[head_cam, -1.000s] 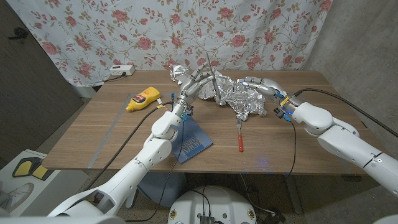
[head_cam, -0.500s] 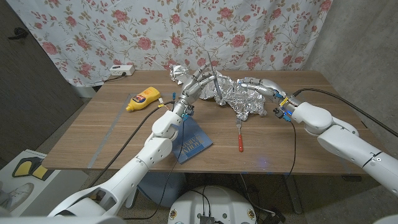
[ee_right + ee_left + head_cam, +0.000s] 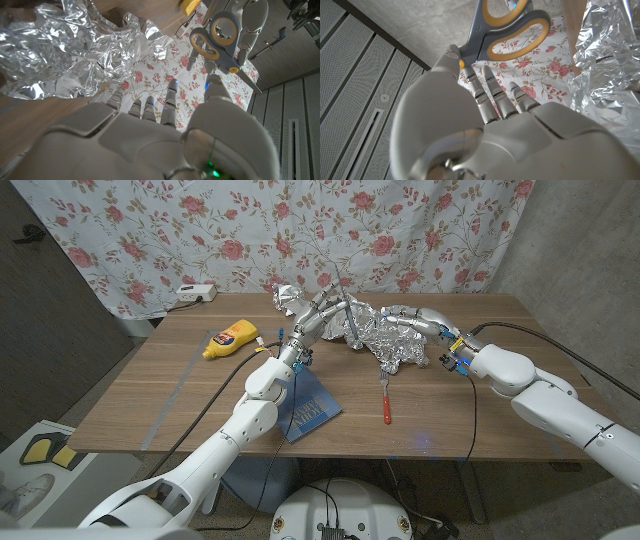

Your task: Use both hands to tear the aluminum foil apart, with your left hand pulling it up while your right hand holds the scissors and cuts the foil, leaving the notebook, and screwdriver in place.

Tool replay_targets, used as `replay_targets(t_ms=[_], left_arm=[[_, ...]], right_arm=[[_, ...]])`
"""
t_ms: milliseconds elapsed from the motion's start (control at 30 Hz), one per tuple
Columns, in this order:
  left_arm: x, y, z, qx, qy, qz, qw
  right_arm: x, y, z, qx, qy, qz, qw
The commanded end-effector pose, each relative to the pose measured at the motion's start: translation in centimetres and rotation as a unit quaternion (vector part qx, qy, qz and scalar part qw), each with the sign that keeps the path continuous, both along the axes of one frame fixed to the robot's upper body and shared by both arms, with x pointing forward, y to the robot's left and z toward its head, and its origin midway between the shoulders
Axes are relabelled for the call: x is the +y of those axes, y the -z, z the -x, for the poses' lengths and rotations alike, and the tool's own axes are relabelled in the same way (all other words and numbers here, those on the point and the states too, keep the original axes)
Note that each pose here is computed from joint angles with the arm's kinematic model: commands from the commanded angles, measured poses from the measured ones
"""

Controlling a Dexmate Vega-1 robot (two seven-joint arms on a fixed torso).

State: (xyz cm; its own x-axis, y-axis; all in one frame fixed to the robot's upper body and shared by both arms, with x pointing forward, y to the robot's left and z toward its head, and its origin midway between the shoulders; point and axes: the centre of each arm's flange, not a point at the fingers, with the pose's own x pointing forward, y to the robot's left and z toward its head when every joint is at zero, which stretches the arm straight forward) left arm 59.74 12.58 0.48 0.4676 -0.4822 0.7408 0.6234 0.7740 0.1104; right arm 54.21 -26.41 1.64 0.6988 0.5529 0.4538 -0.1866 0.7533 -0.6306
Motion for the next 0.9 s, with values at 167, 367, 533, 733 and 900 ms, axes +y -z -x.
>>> replay_targets(t_ms=[167, 367, 533, 733, 900], left_arm=[[0.17, 0.05, 0.15, -0.002, 0.007, 0.005, 1.0], [0.01, 0.15, 0.16, -0.002, 0.013, 0.004, 1.0], [-0.03, 0.15, 0.18, -0.002, 0.015, 0.006, 1.0], [0.07, 0.19, 0.25, -0.002, 0.015, 0.008, 1.0], [0.03, 0.24, 0.31, -0.001, 0.02, 0.007, 1.0]], right_arm=[[0.39, 0.21, -0.12, 0.013, -0.021, 0.01, 0.9996], [0.47, 0.28, -0.07, 0.013, -0.026, 0.01, 0.9995], [0.56, 0.28, 0.04, 0.013, -0.027, 0.013, 0.9995], [0.7, 0.24, 0.06, 0.014, -0.032, 0.015, 0.9993], [0.91, 0.26, 0.05, 0.014, -0.037, 0.013, 0.9991]])
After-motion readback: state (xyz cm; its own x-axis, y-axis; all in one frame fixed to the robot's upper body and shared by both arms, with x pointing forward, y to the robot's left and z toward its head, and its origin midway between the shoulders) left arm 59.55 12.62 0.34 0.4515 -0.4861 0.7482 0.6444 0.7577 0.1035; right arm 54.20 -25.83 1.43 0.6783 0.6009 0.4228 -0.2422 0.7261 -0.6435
